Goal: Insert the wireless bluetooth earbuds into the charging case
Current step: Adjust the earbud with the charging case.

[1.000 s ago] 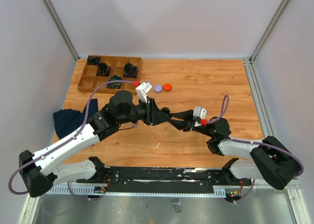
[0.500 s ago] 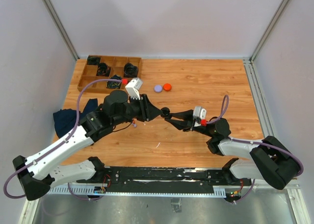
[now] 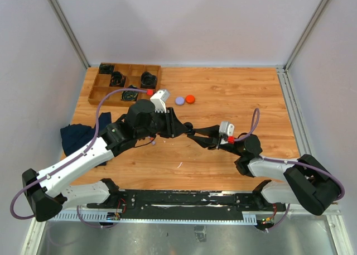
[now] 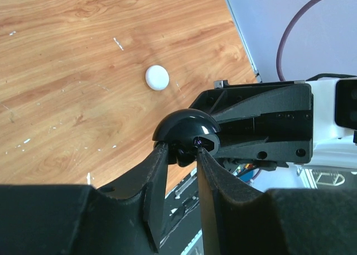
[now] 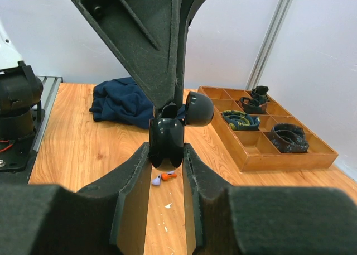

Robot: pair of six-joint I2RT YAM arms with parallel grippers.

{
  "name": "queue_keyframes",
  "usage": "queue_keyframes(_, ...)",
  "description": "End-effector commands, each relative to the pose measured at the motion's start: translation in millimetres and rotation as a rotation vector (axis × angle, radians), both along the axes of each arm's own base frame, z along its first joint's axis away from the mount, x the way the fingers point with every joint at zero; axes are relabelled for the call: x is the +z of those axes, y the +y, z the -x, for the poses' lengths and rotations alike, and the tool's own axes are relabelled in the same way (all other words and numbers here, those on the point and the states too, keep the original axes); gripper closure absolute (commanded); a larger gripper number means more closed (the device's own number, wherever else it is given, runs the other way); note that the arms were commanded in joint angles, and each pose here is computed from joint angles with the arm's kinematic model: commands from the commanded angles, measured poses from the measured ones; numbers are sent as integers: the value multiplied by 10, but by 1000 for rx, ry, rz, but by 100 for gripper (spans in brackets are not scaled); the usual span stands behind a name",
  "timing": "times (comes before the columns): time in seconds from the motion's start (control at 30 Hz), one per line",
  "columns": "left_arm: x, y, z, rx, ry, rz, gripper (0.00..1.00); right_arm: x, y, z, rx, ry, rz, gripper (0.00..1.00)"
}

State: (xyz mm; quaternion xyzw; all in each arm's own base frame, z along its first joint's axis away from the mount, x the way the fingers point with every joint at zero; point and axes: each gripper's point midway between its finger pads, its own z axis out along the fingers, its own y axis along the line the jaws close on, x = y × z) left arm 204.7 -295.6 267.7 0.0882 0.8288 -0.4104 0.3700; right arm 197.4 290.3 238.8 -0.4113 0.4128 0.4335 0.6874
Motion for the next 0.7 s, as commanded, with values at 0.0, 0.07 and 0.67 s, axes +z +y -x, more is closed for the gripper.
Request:
queue_keyframes(0.0, 151, -77, 59, -40, -7, 42, 68, 161, 32, 49, 16, -71, -33, 96)
queue_keyframes(0.07, 151, -88, 67, -48, -7, 44, 70, 166, 36, 43, 16, -71, -34, 96)
queue_keyframes(0.67, 326, -56, 79, -144, -207, 8, 81, 164, 40, 67, 29, -74, -31, 96)
